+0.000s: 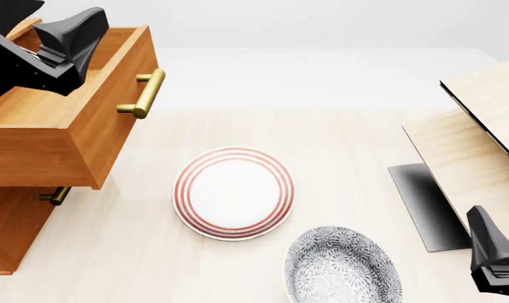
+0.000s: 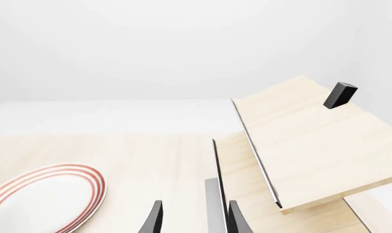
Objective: Close the top drawer of the cabinet.
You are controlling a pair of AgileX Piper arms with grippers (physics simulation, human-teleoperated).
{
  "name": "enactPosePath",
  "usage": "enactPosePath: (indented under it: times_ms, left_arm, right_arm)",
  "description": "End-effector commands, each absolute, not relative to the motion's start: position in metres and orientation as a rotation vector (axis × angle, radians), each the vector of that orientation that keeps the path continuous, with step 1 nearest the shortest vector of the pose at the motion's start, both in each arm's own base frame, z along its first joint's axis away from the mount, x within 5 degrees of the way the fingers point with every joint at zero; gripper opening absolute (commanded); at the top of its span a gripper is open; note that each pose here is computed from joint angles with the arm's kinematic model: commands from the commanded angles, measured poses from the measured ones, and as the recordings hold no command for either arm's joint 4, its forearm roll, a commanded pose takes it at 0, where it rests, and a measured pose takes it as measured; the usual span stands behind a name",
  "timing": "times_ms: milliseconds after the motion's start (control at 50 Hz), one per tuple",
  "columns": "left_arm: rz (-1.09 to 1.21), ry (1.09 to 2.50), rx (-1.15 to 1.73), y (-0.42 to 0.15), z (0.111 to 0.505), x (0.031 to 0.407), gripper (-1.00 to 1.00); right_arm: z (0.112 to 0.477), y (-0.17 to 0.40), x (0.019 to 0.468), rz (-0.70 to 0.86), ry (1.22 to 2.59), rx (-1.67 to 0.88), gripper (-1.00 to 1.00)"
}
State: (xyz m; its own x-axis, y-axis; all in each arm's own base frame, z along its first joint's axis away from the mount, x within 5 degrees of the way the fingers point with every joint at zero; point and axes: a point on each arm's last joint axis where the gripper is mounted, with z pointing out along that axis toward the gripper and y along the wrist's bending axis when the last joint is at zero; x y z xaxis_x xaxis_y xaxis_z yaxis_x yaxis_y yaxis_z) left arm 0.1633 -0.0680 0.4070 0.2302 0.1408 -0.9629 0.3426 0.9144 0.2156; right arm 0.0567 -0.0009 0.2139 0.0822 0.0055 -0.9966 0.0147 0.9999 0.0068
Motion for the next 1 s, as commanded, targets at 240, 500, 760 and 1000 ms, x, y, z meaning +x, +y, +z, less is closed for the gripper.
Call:
enactPosePath:
  times_ms: [240,500,760,1000]
  left_arm:
    - [-0.224,1.383,0.564,-0.110,0.410,0.190,1.00]
    - [-0.235,1.415,0.627,-0.131,0.409,0.206,1.00]
    - [-0.260,1.503,0.614,-0.148,0.407,0.239,1.00]
    - [-0.276,1.603,0.541,-0.156,0.395,0.279,1.00]
  right_arm:
    - [0.214,-0.001,0.057,-0.007,1.488,0.016,1.00]
    - [0.214,-0.001,0.057,-0.007,1.488,0.017,1.00]
    - [0.214,-0.001,0.057,-0.007,1.488,0.016,1.00]
    - [0.214,-0.001,0.057,-0.007,1.488,0.016,1.00]
